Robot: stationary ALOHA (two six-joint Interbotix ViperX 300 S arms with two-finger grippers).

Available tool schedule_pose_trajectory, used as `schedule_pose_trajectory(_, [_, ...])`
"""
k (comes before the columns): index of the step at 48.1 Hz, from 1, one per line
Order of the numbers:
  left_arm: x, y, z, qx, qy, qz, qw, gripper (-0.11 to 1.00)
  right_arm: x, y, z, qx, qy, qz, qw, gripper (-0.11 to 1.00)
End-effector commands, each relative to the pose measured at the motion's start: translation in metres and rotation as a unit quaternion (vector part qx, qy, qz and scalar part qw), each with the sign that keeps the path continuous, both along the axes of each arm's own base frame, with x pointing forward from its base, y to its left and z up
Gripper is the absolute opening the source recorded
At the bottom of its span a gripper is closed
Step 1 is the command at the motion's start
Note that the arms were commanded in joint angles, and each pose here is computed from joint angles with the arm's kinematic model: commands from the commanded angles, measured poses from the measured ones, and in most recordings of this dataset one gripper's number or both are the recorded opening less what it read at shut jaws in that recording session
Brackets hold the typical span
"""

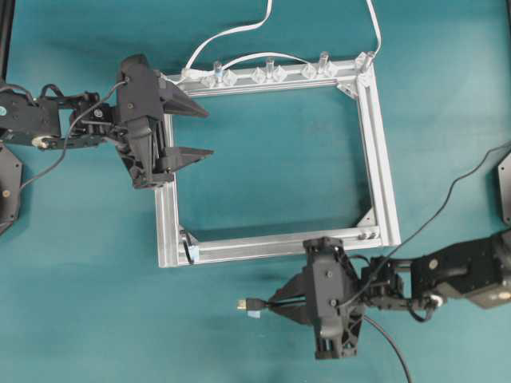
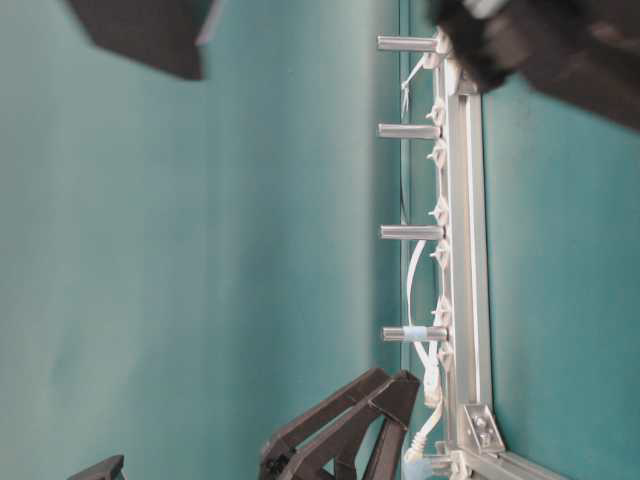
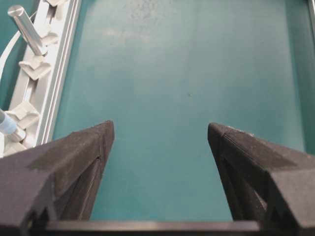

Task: Insert the wire through the string loop located on the left side.
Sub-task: 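Close the right gripper on the cable just behind the USB plug, then lift the cable with the right gripper and carry it toward the frame's lower-left corner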

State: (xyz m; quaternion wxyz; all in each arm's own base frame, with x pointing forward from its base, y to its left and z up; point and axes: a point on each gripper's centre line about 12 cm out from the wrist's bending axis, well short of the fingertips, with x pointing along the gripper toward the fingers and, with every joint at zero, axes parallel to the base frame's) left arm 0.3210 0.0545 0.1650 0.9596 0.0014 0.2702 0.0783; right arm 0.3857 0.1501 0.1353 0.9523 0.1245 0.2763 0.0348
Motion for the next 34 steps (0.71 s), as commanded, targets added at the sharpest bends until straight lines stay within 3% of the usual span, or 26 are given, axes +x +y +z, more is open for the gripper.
schedule_pose_trajectory(1, [0.002, -0.002, 0.010, 0.005, -0.016, -0.005, 0.9998, 0.80, 0.003, -0.006, 0.027, 0.011, -0.025, -0.002, 0.9996, 0.13])
schedule_pose_trajectory(13, [0.003, -0.007, 0.009, 0.004, -0.016, -0.012, 0.9998, 0.80, 0.004, -0.016, 0.043, 0.002, -0.029, 0.010, 0.9995, 0.13])
schedule_pose_trajectory(34, [0.003, -0.009, 0.009, 0.003, -0.016, -0.015, 0.9998, 0.80, 0.005, -0.016, 0.049, 0.008, -0.025, 0.016, 0.9995, 0.13])
